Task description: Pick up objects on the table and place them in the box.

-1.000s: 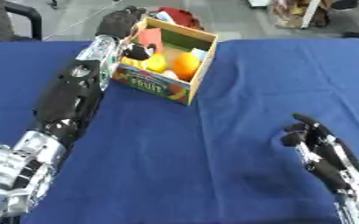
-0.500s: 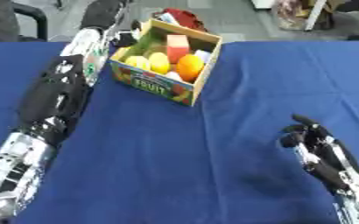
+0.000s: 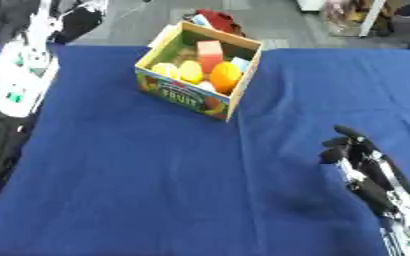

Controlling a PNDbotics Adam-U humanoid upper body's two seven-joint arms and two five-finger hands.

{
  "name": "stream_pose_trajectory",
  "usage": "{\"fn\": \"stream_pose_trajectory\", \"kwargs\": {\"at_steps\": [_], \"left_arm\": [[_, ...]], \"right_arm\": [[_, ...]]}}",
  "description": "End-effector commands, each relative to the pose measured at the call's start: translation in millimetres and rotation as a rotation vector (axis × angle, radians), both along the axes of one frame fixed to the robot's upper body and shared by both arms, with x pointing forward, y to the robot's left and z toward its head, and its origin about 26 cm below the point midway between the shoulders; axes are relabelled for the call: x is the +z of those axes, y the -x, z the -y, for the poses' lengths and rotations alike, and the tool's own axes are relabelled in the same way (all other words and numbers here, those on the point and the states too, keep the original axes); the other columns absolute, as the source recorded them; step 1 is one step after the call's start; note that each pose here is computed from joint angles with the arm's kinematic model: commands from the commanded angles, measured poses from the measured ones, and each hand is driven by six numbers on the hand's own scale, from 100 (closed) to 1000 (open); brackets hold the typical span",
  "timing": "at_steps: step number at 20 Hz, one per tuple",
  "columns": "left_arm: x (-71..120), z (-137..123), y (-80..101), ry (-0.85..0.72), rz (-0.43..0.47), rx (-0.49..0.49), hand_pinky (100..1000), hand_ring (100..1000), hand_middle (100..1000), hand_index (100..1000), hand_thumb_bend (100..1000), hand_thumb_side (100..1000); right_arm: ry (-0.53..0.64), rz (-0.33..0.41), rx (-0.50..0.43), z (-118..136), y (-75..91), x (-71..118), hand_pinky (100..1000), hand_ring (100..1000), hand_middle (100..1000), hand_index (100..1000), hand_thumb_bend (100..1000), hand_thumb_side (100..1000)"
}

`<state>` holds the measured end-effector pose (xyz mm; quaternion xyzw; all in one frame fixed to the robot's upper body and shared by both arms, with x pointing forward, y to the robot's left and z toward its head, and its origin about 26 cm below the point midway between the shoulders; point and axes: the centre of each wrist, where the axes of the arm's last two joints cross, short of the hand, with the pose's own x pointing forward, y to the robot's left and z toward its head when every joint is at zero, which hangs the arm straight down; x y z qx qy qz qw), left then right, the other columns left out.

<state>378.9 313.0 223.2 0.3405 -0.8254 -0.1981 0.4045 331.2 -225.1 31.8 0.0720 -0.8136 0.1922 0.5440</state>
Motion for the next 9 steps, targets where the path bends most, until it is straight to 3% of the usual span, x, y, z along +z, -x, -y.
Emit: {"fn": "stream_pose_trajectory", "kwargs": {"at_steps": [1, 9], "left_arm": [[11.8, 1, 28.3, 0.087, 0.069, -0.082, 739, 634, 666, 822, 100, 499], [-51.9, 8, 67.2, 0.319, 0.017, -0.106, 737, 632, 663, 812, 100, 618]], "right_arm": [[-0.006, 0.044, -0.003, 3, -2.9, 13.2, 646, 635, 662, 902, 100, 416], [-0.024, 0.061, 0.004, 0, -3.5, 18.2, 646, 635, 663, 905, 100, 430]]}}
